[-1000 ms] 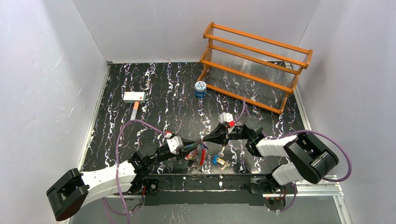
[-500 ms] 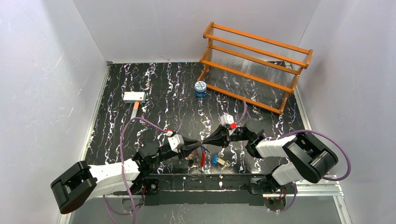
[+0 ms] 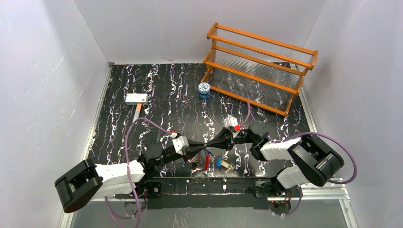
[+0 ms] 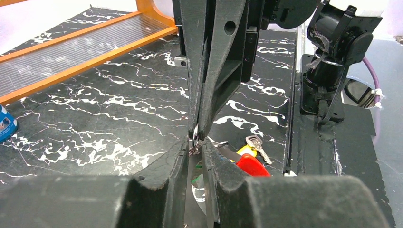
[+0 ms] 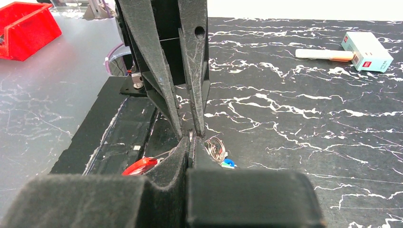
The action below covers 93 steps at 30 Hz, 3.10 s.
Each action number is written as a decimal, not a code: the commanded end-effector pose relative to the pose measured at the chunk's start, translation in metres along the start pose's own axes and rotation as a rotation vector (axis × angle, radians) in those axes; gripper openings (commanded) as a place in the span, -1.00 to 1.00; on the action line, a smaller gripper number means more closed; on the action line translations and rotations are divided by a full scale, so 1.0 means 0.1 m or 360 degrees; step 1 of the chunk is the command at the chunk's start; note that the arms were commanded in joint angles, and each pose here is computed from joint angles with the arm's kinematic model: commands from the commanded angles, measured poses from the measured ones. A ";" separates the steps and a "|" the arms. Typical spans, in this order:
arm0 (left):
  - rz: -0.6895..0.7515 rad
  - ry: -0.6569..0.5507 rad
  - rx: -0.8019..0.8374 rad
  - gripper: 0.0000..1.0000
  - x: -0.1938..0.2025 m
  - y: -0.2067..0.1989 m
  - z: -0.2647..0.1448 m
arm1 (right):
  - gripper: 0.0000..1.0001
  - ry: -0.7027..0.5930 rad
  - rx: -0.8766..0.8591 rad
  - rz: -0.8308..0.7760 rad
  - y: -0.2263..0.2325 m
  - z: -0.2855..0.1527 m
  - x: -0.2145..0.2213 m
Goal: Put the keys on the keyring
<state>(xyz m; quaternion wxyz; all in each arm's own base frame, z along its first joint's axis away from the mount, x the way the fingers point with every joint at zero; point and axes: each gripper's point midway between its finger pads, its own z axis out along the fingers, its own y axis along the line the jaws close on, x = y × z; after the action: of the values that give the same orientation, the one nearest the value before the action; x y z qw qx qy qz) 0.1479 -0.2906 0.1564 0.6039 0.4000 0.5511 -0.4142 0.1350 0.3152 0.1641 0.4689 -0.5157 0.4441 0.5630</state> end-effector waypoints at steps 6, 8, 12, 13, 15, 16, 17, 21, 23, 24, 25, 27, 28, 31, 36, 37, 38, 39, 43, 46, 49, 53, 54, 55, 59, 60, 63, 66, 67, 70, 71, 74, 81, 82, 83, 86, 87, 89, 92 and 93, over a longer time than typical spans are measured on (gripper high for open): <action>0.0019 -0.0067 0.0010 -0.95 -0.14 -0.01 0.10 | -0.97 -0.0062 -0.0026 -0.0117 0.04 0.02 -0.16; 0.0023 -0.0059 -0.0002 -1.00 -0.12 0.00 0.10 | -0.97 -0.0061 -0.0023 -0.0116 0.04 0.02 -0.16; 0.0033 -0.0062 -0.0020 -1.00 -0.12 0.02 0.08 | -0.97 -0.0059 -0.0015 -0.0126 0.04 0.01 -0.17; 0.0035 -0.0066 -0.0030 -1.00 -0.12 0.03 0.07 | -0.97 -0.0056 -0.0017 -0.0135 0.04 0.01 -0.18; 0.0049 -0.0078 -0.0048 -1.00 -0.14 0.04 0.04 | -0.97 -0.0041 -0.0009 -0.0145 0.04 0.01 -0.17; 0.0057 -0.0080 -0.0052 -1.00 -0.14 0.04 0.03 | -0.97 -0.0031 -0.0004 -0.0151 0.03 0.00 -0.16; 0.0065 -0.0086 -0.0058 -1.00 -0.15 0.05 0.01 | -0.97 -0.0021 0.0001 -0.0158 0.03 0.00 -0.15; 0.0089 -0.0097 -0.0072 -1.00 -0.18 0.06 -0.01 | -0.89 0.0020 0.0021 -0.0161 0.00 -0.01 -0.13; 0.0102 -0.0094 -0.0066 -1.00 -0.19 0.06 -0.01 | -0.75 0.0035 0.0033 -0.0155 -0.01 -0.02 -0.12; 0.0104 -0.0091 -0.0061 -1.00 -0.19 0.05 -0.01 | -0.60 0.0039 0.0047 -0.0149 -0.02 -0.02 -0.12; 0.0108 -0.0091 -0.0052 -1.00 -0.20 0.05 -0.01 | -0.56 0.0042 0.0060 -0.0181 -0.04 -0.02 -0.12; 0.0114 -0.0090 -0.0027 -1.00 -0.20 0.02 0.00 | -0.56 0.0059 0.0068 -0.0204 -0.06 -0.02 -0.12; 0.0119 -0.0090 -0.0016 -1.00 -0.21 0.01 0.00 | -0.55 0.0074 0.0067 -0.0202 -0.07 -0.02 -0.10; 0.0122 -0.0085 0.0002 -1.00 -0.21 0.00 0.02 | -0.57 0.0103 0.0058 -0.0210 -0.09 -0.02 -0.08; 0.0127 -0.0080 0.0017 -1.00 -0.21 -0.02 0.02 | -0.49 0.0099 0.0060 -0.0220 -0.10 -0.01 -0.11; 0.0127 -0.0077 0.0022 -1.00 -0.21 -0.02 0.03 | -0.44 0.0097 0.0062 -0.0222 -0.10 -0.01 -0.12; 0.0129 -0.0077 0.0025 -1.00 -0.21 -0.03 0.03 | -0.40 0.0094 0.0060 -0.0222 -0.09 -0.01 -0.12; 0.0128 -0.0078 0.0033 -1.00 -0.22 -0.03 0.03 | -0.36 0.0090 0.0058 -0.0224 -0.09 -0.01 -0.13; 0.0127 -0.0064 0.0055 -1.00 -0.21 -0.05 0.05 | -0.34 0.0084 0.0029 -0.0223 -0.07 0.01 -0.15; 0.0126 -0.0050 0.0062 -1.00 -0.20 -0.06 0.06 | -0.35 0.0081 0.0015 -0.0219 -0.07 0.04 -0.16; 0.0127 -0.0048 0.0069 -1.00 -0.20 -0.06 0.07 | -0.56 0.0081 -0.0009 -0.0217 -0.06 0.06 -0.17; 0.0131 -0.0052 0.0068 -1.00 -0.21 -0.07 0.05 | -0.97 0.0086 -0.0027 -0.0200 -0.06 0.08 -0.15; 0.0130 -0.0050 0.0057 -1.00 -0.20 -0.06 0.04 | -0.97 0.0084 -0.0026 -0.0195 -0.05 0.08 -0.15; 0.0129 -0.0048 0.0045 -1.00 -0.19 -0.05 0.02 | -0.97 0.0080 -0.0023 -0.0192 -0.05 0.08 -0.16; 0.0133 -0.0061 -0.0032 -0.61 -0.19 0.01 -0.06 | -0.97 0.0056 -0.0004 -0.0193 -0.02 0.05 -0.18; 0.0131 -0.0064 -0.0058 -0.48 -0.18 0.04 -0.09 | -0.97 0.0045 0.0007 -0.0194 -0.01 0.04 -0.19; 0.0137 -0.0072 -0.0118 -0.26 -0.18 0.09 -0.16 | -0.97 0.0020 0.0027 -0.0199 0.00 0.03 -0.22; 0.0134 -0.0040 -0.0140 -0.21 -0.13 0.10 -0.19 | -0.97 0.0008 0.0021 -0.0209 0.02 0.03 -0.25; 0.0130 -0.0033 -0.0137 -0.20 -0.12 0.10 -0.20 | -0.97 0.0005 0.0020 -0.0213 0.02 0.03 -0.25; 0.0110 -0.0013 -0.0126 -0.19 -0.07 0.08 -0.20 | -0.97 -0.0005 0.0021 -0.0203 0.03 0.03 -0.28; 0.0103 -0.0004 -0.0118 -0.19 -0.06 0.07 -0.20 | -0.97 -0.0007 0.0017 -0.0196 0.03 0.03 -0.28; 0.0095 0.0011 -0.0085 -0.28 -0.04 0.04 -0.17 | -0.97 -0.0009 0.0016 -0.0196 0.03 0.03 -0.29; 0.0098 0.0021 -0.0030 -0.36 -0.08 0.00 -0.09 | -0.97 -0.0006 0.0014 -0.0185 0.03 0.03 -0.28; 0.0101 0.0023 -0.0025 -0.36 -0.08 0.00 -0.09 | -0.97 -0.0006 0.0011 -0.0185 0.03 0.03 -0.28; 0.0101 0.0024 -0.0022 -0.37 -0.08 0.00 -0.08 | -0.97 -0.0005 0.0012 -0.0183 0.03 0.03 -0.28; 0.0102 0.0019 -0.0009 -0.43 -0.10 -0.01 -0.06 | -0.97 -0.0006 0.0011 -0.0180 0.03 0.04 -0.28; 0.0102 0.0016 -0.0002 -0.46 -0.11 -0.02 -0.05 | -0.97 -0.0006 0.0009 -0.0177 0.03 0.04 -0.27; 0.0103 0.0016 0.0005 -0.51 -0.12 -0.03 -0.04 | -0.97 -0.0005 0.0010 -0.0176 0.03 0.04 -0.27; 0.0102 0.0015 0.0009 -0.56 -0.12 -0.03 -0.02 | -0.97 -0.0008 0.0007 -0.0176 0.03 0.04 -0.27; 0.0103 0.0014 0.0011 -0.58 -0.12 -0.03 -0.01 | -0.97 -0.0007 0.0007 -0.0174 0.03 0.04 -0.27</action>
<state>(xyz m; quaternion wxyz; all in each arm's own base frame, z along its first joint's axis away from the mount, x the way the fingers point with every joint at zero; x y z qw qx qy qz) 0.1446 -0.2819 0.1485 0.5993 0.4198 0.5631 -0.3840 0.1329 0.3144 0.1726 0.4719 -0.5324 0.4516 0.5384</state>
